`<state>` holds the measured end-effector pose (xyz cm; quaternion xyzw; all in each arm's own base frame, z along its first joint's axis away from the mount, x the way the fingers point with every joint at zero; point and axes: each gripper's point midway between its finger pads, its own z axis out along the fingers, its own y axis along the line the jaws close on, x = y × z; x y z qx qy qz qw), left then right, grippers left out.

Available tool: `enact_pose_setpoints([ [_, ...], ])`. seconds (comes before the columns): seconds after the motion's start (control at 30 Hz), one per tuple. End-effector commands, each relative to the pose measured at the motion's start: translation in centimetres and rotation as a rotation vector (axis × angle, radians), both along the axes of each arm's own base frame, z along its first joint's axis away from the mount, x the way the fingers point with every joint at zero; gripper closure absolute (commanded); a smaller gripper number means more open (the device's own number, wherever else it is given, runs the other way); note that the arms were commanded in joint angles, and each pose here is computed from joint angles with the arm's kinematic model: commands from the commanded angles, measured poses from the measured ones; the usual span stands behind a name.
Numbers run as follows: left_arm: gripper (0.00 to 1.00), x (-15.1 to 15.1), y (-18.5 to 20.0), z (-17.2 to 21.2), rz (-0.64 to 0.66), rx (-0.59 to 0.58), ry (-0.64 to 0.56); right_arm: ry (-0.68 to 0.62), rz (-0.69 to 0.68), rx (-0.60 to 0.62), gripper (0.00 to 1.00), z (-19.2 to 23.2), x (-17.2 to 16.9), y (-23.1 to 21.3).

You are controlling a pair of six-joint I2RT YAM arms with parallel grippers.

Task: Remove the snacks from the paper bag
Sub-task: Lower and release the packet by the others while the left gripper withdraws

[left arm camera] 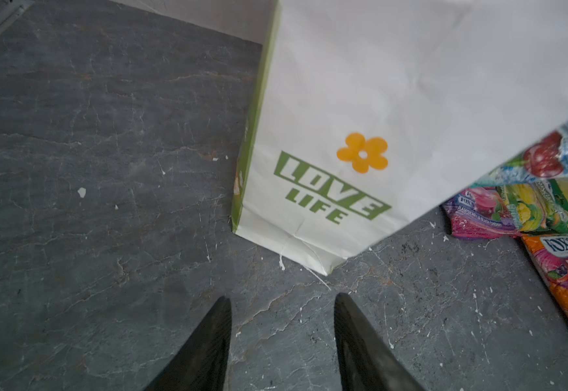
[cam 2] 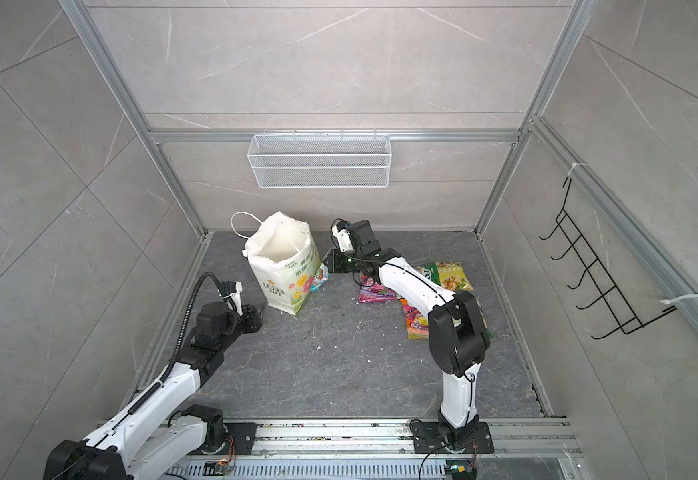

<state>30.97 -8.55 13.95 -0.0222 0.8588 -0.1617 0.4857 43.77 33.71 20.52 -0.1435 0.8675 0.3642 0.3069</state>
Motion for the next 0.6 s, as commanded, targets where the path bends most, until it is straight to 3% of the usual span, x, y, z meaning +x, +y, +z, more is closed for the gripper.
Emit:
enact_pose_setpoints([
  [0.0,0.49,0.8,-0.7,2.4,-0.019,-0.047,-0.103,-0.107,0.080,0.039,1.00,2.9,1.1,1.9],
  [0.13,0.49,0.8,-1.2,2.8,-0.053,-0.043,-0.118,-0.078,0.088,-0.008,1.00,2.4,1.0,1.8],
  [0.23,0.47,0.5,-2.5,4.2,-0.150,-0.038,-0.166,-0.069,0.065,-0.068,1.00,2.9,0.1,0.2],
  [0.4,0.38,-0.6,-5.1,5.5,-0.314,-0.072,-0.253,0.007,0.094,-0.098,1.00,3.0,-3.9,-1.6],
  [0.57,0.36,-2.0,-7.8,5.0,-0.443,-0.106,-0.232,0.066,0.137,-0.150,1.00,2.1,-8.7,-3.8],
])
